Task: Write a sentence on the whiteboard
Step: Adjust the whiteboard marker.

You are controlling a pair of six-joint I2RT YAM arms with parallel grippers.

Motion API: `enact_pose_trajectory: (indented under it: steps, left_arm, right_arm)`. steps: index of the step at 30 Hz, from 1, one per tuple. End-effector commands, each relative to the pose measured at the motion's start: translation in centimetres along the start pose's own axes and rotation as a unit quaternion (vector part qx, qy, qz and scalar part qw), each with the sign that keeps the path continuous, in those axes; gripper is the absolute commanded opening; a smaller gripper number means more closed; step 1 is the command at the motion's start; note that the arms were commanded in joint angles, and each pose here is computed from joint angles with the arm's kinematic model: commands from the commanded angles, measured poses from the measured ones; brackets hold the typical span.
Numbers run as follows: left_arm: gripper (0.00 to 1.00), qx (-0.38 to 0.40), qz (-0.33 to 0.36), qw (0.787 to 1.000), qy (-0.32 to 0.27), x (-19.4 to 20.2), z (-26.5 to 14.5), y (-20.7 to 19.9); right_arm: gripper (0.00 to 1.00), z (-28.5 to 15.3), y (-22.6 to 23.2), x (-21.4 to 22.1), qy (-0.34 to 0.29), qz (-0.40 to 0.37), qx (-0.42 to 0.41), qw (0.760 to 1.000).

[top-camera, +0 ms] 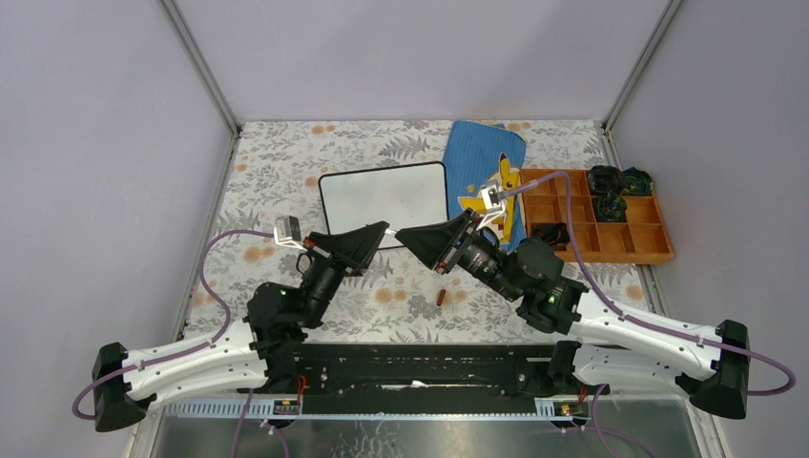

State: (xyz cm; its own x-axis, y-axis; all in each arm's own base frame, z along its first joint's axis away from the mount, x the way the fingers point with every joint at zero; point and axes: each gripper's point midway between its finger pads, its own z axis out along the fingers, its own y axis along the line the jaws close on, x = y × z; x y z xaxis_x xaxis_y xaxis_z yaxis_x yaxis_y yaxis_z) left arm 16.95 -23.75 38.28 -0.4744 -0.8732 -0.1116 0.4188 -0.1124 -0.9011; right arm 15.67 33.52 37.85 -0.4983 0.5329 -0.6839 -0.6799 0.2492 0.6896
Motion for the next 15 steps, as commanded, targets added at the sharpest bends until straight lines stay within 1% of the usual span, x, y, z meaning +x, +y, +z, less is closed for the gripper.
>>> enact_pose_trajectory:
  steps: [1,8,11,15]
  left_arm:
    - [0.00,0.009,0.003,1.000,-0.013,-0.69,0.31,-1.29]
    - [0.00,0.006,-0.002,1.000,-0.012,-0.58,0.18,-0.91]
    - [0.00,0.004,-0.004,1.000,-0.013,-0.63,0.14,-0.80]
    - [0.00,0.004,-0.004,1.000,-0.014,-0.66,0.14,-0.80]
  right_arm:
    - [0.26,0.14,2.22,-2.95,-0.042,0.009,-0.027,0.999]
    - [0.30,0.09,1.91,-3.31,-0.054,0.014,-0.021,0.998]
    - [0.29,0.12,1.96,-3.31,-0.054,0.015,-0.022,0.998]
    - [0.26,0.16,2.00,-3.23,-0.053,0.014,-0.024,0.998]
